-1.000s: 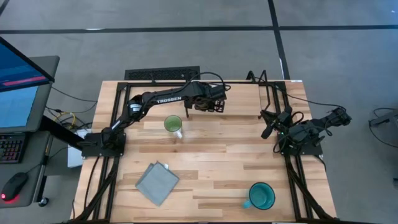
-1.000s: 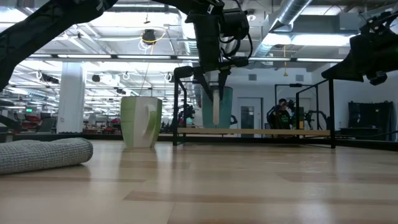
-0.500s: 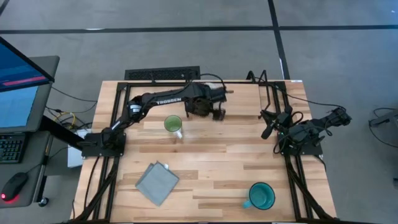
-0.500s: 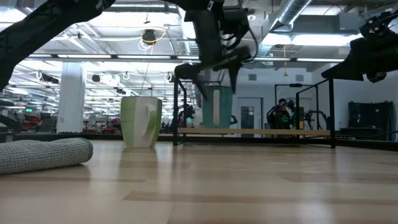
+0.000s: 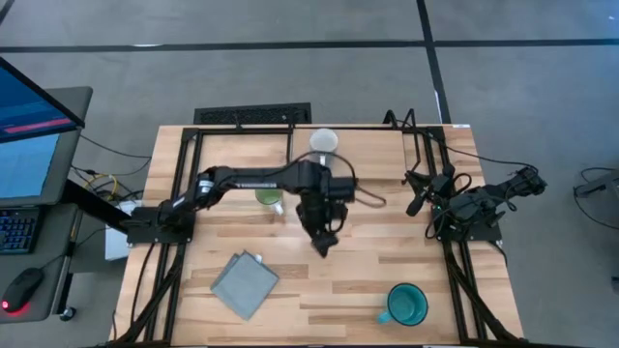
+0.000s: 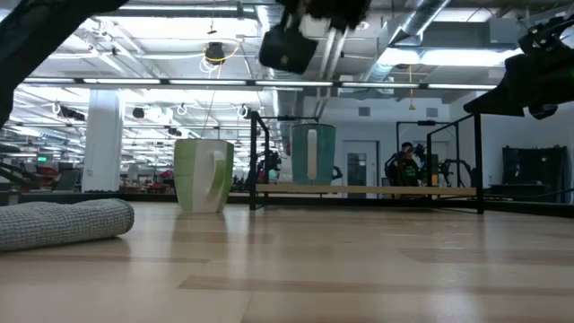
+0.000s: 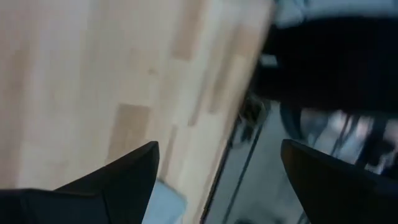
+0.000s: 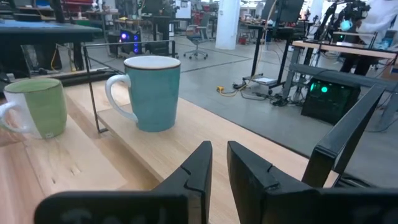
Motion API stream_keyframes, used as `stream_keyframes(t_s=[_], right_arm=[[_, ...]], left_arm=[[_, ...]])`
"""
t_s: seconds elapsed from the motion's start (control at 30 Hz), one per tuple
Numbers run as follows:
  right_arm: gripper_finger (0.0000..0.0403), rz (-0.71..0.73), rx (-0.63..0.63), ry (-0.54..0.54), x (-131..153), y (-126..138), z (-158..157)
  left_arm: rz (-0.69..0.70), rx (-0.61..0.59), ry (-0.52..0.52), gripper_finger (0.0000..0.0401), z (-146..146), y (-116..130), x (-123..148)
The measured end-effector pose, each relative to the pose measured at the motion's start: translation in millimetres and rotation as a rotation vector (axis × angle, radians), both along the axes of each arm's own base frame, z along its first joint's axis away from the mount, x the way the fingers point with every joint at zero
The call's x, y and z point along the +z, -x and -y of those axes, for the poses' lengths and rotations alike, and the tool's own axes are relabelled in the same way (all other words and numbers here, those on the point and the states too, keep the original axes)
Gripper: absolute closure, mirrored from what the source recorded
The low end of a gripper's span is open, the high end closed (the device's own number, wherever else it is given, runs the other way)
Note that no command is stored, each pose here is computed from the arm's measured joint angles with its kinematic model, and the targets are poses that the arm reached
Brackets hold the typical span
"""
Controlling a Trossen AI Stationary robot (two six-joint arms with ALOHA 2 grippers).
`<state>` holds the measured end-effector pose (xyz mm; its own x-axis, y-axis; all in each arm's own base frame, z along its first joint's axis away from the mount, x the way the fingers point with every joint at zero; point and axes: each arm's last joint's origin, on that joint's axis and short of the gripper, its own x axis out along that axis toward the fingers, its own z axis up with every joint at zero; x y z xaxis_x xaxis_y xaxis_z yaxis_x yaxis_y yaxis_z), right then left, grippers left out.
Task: Stack small to large cups/mugs on shelf
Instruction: Put the green mug on the shelf
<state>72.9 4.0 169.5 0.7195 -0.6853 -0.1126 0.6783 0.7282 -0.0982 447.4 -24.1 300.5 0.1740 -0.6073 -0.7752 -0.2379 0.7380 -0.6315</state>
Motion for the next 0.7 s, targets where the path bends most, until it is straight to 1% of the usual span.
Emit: stream_keyframes(t_s=[0.03,0.13,0.23,0.33,0.4,0.47,0.7], right_arm=[[0.0329,0.0,0.0,0.0,0.0,0.0,0.0],[0.0329,0.005,0.0,-0.003,0.3,-0.1,-0.1],[0.0329,0.033,-0.004,-0.03,0.4,-0.2,-0.1],[0.0329,0.091,-0.011,-0.091,0.5,-0.3,-0.2],[0.0329,0.108,-0.014,-0.107,0.7,-0.4,-0.2],[0.0329,0.108,-0.008,-0.11,0.8,-0.7,-0.4],[0.0329,0.113,0.04,-0.13,1.5,-1.8,-1.6]], left_arm=[[0.054,-0.063,-0.001,0.0073,7.9,-0.7,1.2],[0.286,-0.218,-0.048,0.0073,27.7,-7.0,10.1],[0.6,-0.328,-0.079,0.0073,42.4,-15.6,32.2],[0.842,-0.402,-0.118,0.0073,49.9,-18.5,53.8],[0.904,-0.416,-0.133,0.0073,49.3,-17.5,61.5],[0.93,-0.407,-0.146,0.0073,45.4,-18.6,64.6],[0.935,-0.391,-0.168,0.0073,26.7,-20.5,64.0]])
